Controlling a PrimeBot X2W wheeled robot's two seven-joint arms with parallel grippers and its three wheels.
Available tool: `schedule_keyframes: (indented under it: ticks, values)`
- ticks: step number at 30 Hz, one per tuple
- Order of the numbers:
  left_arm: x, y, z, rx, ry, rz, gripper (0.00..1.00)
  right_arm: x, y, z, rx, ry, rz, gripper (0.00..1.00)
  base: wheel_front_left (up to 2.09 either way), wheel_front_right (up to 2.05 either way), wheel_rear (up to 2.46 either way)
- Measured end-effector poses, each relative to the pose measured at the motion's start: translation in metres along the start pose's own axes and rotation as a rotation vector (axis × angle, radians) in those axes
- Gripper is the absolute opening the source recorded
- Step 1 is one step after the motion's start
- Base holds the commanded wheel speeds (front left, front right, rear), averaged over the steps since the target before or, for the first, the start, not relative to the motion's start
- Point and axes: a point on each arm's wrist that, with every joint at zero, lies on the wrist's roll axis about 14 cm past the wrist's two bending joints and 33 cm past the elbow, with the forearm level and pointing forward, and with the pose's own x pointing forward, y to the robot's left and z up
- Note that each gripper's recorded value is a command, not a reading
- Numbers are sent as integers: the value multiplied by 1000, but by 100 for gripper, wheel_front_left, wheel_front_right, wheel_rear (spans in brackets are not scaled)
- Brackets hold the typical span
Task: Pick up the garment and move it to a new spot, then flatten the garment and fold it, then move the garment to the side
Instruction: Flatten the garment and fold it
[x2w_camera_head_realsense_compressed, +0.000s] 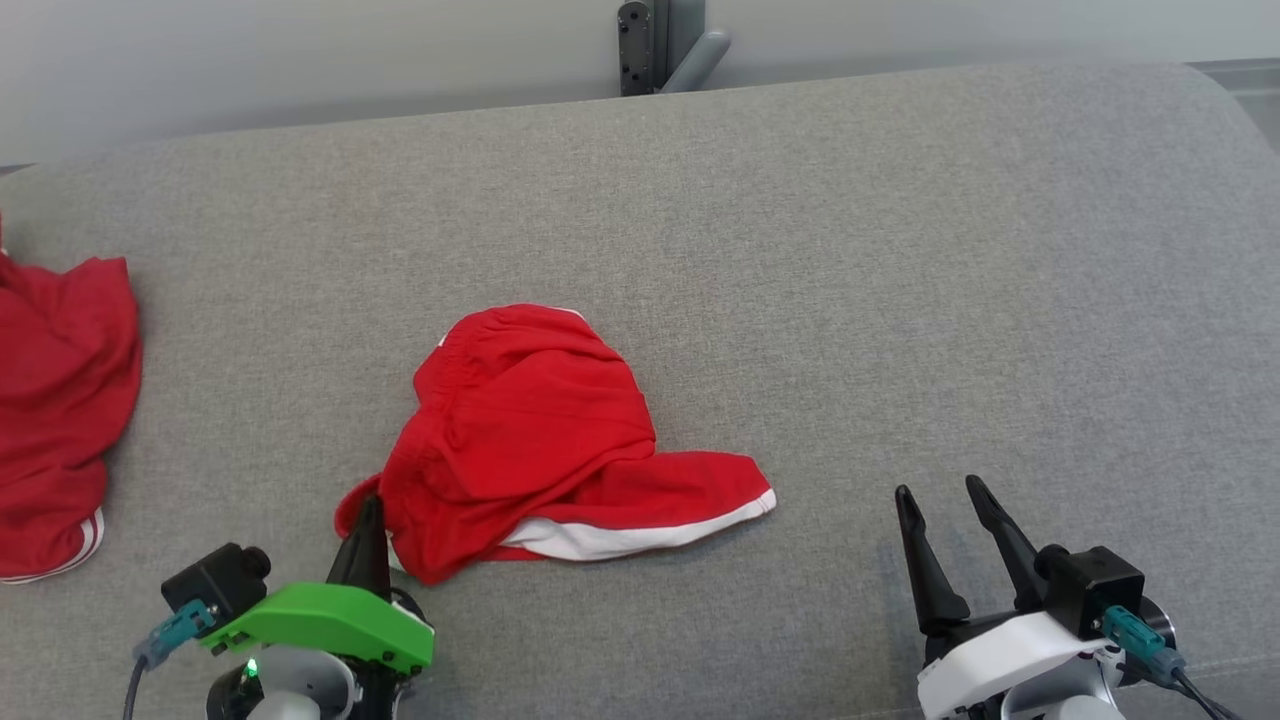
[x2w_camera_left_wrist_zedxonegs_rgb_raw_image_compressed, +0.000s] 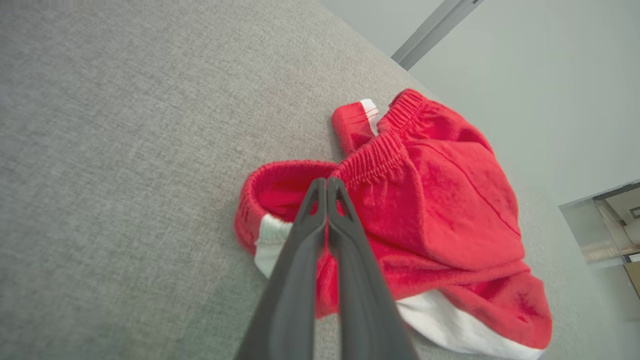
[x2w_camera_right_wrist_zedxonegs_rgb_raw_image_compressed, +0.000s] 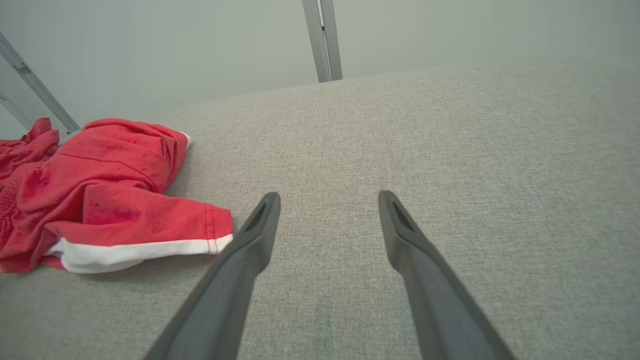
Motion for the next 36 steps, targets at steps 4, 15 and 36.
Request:
schedule_keyframes:
  ticks: [4,15,36]
  values:
    - [13,2,-2,47,22,18,0,-1,-3,1,-1,-2,-10,100,0,0,0]
    - [19,-2,1,108,9,-5,100,-10,-17,5,-2,-14,-59,100,0,0,0]
    - [-50,-2,56,533,-237,-77,100,-17,-16,63,-206,-167,17,100,0,0,0]
